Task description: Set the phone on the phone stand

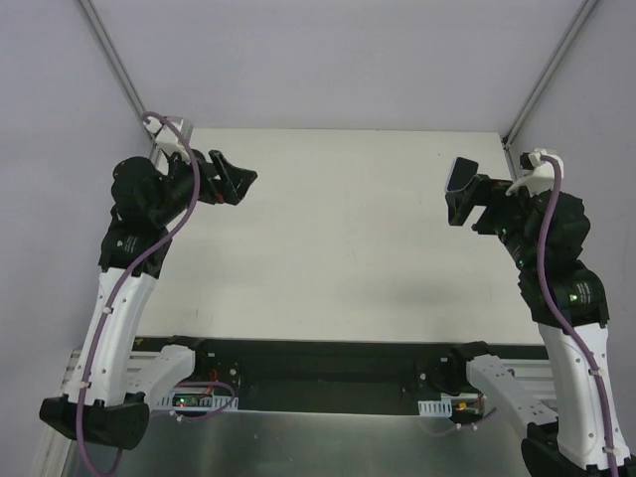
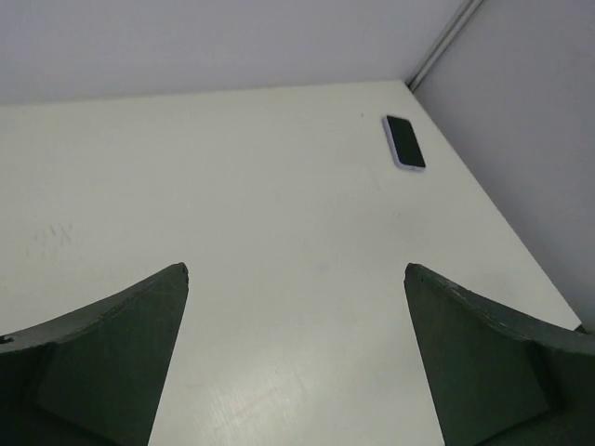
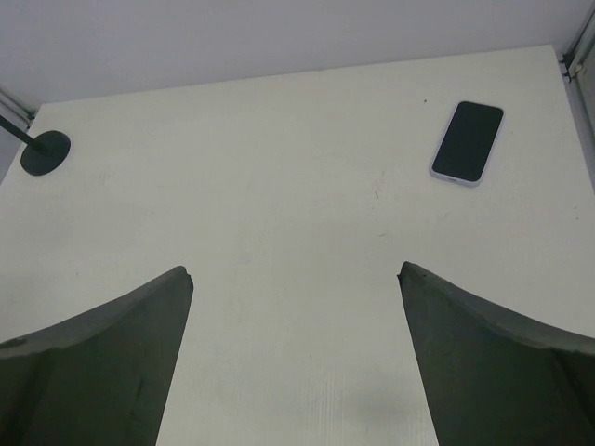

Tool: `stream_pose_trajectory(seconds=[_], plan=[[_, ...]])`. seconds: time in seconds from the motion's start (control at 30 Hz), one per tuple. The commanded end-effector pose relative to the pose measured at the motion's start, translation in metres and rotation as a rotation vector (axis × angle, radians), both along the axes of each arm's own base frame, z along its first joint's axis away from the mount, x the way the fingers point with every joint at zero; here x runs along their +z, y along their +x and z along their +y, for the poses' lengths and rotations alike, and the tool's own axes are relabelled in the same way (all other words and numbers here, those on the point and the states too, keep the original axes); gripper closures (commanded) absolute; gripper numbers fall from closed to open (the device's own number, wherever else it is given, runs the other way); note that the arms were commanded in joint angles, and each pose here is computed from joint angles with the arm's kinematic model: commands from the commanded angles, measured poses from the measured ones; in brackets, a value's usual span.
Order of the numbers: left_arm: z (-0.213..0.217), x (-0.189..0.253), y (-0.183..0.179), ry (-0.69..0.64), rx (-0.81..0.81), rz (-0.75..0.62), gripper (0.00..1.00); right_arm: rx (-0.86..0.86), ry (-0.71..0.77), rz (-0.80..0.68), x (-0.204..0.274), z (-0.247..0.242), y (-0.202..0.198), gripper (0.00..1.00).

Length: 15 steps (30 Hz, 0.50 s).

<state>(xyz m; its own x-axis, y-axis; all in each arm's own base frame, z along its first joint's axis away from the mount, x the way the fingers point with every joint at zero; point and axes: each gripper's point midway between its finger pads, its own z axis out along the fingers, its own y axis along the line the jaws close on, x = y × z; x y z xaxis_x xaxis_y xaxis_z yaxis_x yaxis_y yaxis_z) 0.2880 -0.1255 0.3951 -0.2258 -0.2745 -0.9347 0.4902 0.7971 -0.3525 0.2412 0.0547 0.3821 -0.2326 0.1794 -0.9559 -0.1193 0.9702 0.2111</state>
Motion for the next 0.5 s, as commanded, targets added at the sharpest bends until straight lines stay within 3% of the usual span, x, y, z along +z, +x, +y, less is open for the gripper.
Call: stream_pose_trajectory(seconds=[0.0, 0.13, 0.3, 0.37, 0.47], plan=[[-0.007, -0.047, 0.013, -0.059, -0.002, 0.22, 0.01, 0.008, 0.03, 0.009, 0.0, 0.003, -0.001, 0.04], [-0.001, -0.072, 0.033, -0.185, 0.04, 0.407, 0.01, 0.044, -0.001, 0.046, -0.006, 0.01, 0.01, 0.04], [0.045, -0.1, 0.065, -0.425, 0.224, 0.605, 0.01, 0.151, -0.014, 0.151, -0.034, 0.031, 0.023, 0.04], [0.062, -0.107, 0.073, -0.478, 0.284, 0.607, 0.01, 0.178, -0.017, 0.171, -0.041, 0.035, 0.023, 0.04], [0.101, -0.111, 0.084, -0.689, 0.401, 0.6, 0.01, 0.197, -0.028, 0.184, -0.051, 0.037, 0.021, 0.04]])
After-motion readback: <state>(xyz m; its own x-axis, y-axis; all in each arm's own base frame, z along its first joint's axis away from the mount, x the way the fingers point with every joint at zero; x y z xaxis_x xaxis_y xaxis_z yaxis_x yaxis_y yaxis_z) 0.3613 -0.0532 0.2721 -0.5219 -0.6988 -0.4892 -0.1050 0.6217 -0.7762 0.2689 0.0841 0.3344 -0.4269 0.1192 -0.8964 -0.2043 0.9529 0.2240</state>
